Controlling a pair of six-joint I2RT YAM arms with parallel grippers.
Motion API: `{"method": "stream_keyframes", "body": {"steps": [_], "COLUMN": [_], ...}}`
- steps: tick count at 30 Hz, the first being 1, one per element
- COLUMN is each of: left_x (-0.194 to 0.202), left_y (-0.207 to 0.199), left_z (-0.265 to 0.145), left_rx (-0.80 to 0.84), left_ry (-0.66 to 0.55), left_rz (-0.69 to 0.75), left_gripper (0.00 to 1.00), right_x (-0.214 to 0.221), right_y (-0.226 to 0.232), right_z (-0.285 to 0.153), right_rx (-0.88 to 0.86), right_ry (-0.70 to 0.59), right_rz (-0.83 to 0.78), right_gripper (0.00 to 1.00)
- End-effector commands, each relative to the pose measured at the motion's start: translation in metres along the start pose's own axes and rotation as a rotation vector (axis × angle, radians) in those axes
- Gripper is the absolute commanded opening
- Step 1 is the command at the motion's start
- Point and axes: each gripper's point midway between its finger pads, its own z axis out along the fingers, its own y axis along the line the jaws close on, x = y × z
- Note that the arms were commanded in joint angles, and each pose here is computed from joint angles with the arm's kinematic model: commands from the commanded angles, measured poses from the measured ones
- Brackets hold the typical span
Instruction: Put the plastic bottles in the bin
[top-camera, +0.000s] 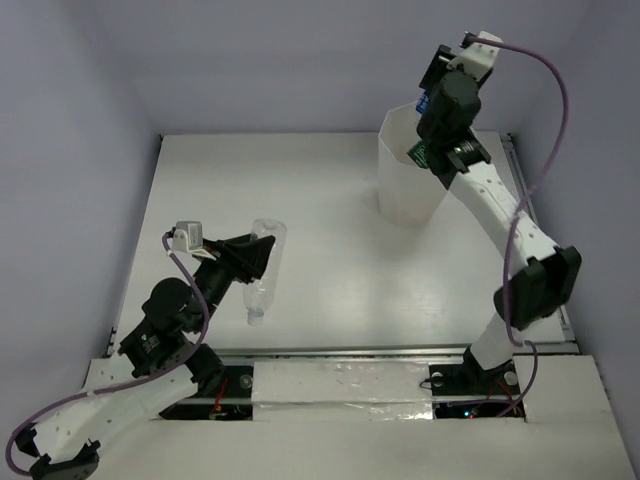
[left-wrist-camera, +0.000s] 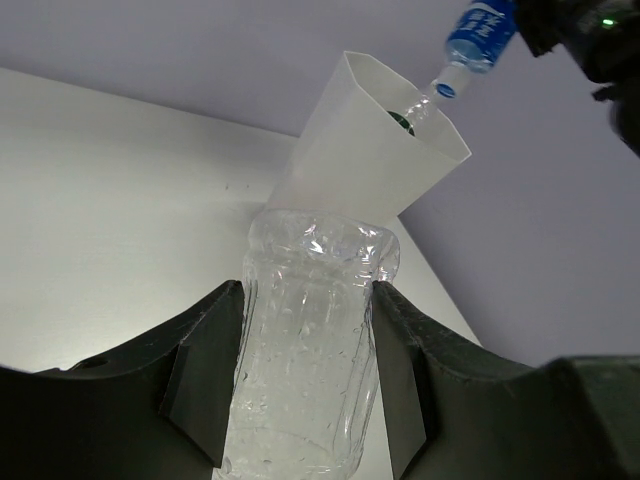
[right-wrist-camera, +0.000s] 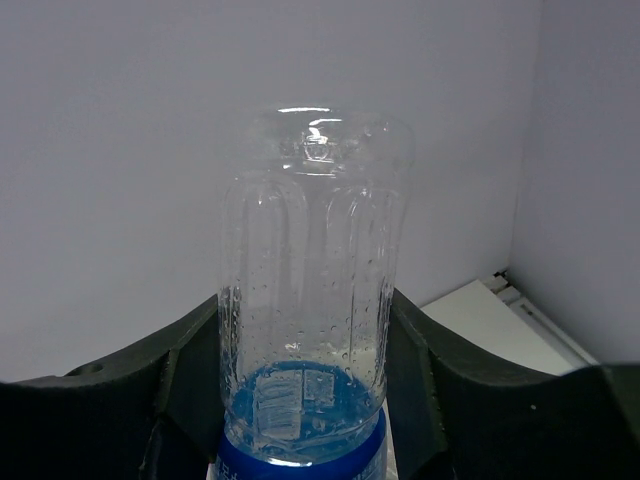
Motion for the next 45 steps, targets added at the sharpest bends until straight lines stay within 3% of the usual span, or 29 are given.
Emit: {"method": "stream_keyframes", "body": {"steps": [1,8,14,22,24,26,30,39,41,43,44,45], "left_x": [-0.014,-0.011,-0.012,-0.009,-0.010,-0.012,-0.019,-0.040,-0.045,-0.056,-0.053,-0.056], "left_y": [-0.008,-0.001,-0.004,-0.011,-0.013,-0.015,-0.026,-0.066,-0.077,-0.090,-0.095,-0.099], "left_z": [-0.002,-0.003,0.001,0.008,0.009,0.011,0.017,0.046,0.060,0.069,0.082,0.088], "left_rx": [0.033,0.009,0.018,0.044,0.052,0.056,0.086,0.194,0.213,0.242,0.242,0.247], "left_ry": [-0.054,-0.056,-0.066,-0.058,-0.059,-0.061,-0.075,-0.137,-0.153,-0.179,-0.177,-0.185], "left_rz": [-0.032,-0.022,-0.020,-0.023,-0.026,-0.025,-0.023,-0.039,-0.037,-0.022,-0.012,-0.004], "left_gripper": [0.33,0.33,0.33,0.33,0.33,0.33,0.33,0.33,0.33,0.32,0.32,0.32], "right_x": [-0.022,0.033,0.071,0.088,0.090,0.080,0.061,0.000,-0.027,-0.024,-0.049,-0.029], "right_y": [0.001,0.023,0.012,0.014,0.013,0.012,0.013,0.007,-0.003,-0.010,-0.019,-0.024], "right_z": [0.020,0.044,0.031,0.005,-0.001,-0.006,-0.014,-0.035,-0.049,-0.063,-0.079,-0.087], "right_rx": [0.070,0.073,0.070,0.004,-0.016,-0.027,-0.074,-0.143,-0.166,-0.192,-0.218,-0.227], "right_ry": [-0.058,-0.006,0.037,0.069,0.082,0.074,0.072,0.043,0.010,0.026,-0.008,0.027], "right_rz": [-0.034,-0.078,-0.070,-0.021,0.001,0.042,0.077,0.146,0.204,0.249,0.328,0.329], "right_gripper": [0.39,0.39,0.43,0.66,0.67,0.80,0.93,0.98,0.93,0.57,0.28,0.18]}}
